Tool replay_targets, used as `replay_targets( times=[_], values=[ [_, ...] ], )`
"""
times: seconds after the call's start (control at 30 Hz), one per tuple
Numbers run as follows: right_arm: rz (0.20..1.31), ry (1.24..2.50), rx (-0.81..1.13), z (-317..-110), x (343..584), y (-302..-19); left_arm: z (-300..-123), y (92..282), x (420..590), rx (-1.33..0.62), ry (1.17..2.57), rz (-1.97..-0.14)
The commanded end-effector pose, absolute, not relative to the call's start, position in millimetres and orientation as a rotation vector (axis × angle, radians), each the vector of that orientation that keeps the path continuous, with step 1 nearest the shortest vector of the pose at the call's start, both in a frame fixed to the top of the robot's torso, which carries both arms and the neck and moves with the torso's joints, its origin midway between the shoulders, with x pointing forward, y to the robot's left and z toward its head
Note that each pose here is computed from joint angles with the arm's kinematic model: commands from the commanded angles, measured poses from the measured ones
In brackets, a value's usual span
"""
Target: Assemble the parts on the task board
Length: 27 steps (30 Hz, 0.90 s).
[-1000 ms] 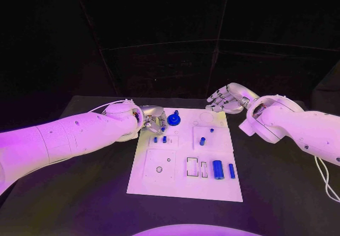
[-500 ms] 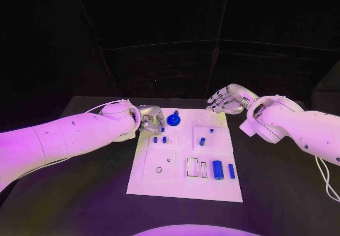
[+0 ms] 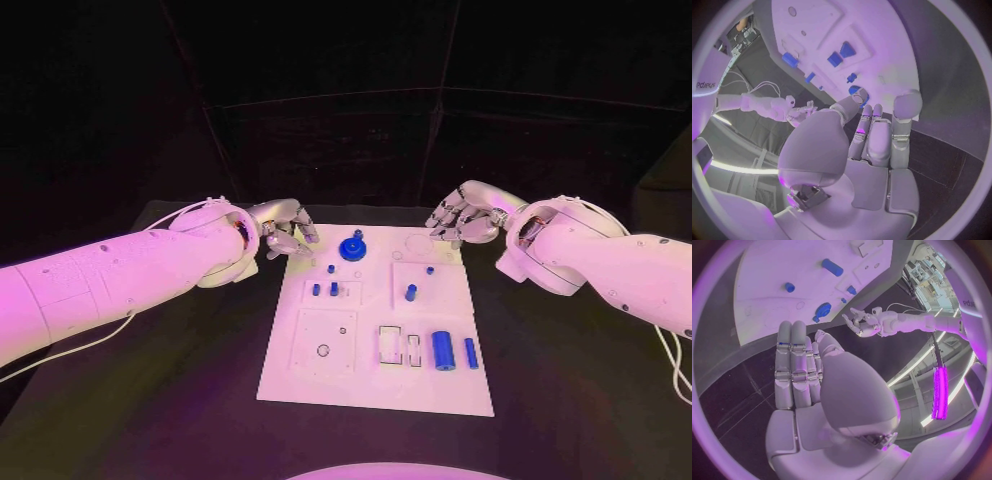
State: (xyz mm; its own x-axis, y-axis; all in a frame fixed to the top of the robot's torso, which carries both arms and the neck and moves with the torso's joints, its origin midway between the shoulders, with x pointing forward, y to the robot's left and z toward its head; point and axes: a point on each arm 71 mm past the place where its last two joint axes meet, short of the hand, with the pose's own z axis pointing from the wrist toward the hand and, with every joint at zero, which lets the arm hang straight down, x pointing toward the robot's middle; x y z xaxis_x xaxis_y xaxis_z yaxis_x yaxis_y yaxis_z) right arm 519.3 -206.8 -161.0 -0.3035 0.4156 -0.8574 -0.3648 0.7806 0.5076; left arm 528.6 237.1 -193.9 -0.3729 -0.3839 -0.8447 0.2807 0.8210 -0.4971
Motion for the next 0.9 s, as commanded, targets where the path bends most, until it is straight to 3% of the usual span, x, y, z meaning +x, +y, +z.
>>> replay_targets(
  times=[0.03, 0.23, 0.43, 0.9],
  values=[
    [0.625, 1.725, -0.206, -164.3, 515.3, -203.6, -175.4, 248.6, 531.7, -0.424, 1.583, -0.970],
    [0.527, 1.712, -0.344, -177.1, 507.1, -200.4, -167.6, 257.3, 529.9, -0.759, 1.400, -1.308],
    [0.488, 1.702, -0.384, -187.0, 504.3, -198.0, -165.5, 248.5, 523.6, -0.840, 1.342, -1.496],
    [0.483, 1.737, -0.415, -203.0, 502.0, -183.7, -167.7, 237.9, 517.4, -0.896, 1.332, -1.624]
  ],
)
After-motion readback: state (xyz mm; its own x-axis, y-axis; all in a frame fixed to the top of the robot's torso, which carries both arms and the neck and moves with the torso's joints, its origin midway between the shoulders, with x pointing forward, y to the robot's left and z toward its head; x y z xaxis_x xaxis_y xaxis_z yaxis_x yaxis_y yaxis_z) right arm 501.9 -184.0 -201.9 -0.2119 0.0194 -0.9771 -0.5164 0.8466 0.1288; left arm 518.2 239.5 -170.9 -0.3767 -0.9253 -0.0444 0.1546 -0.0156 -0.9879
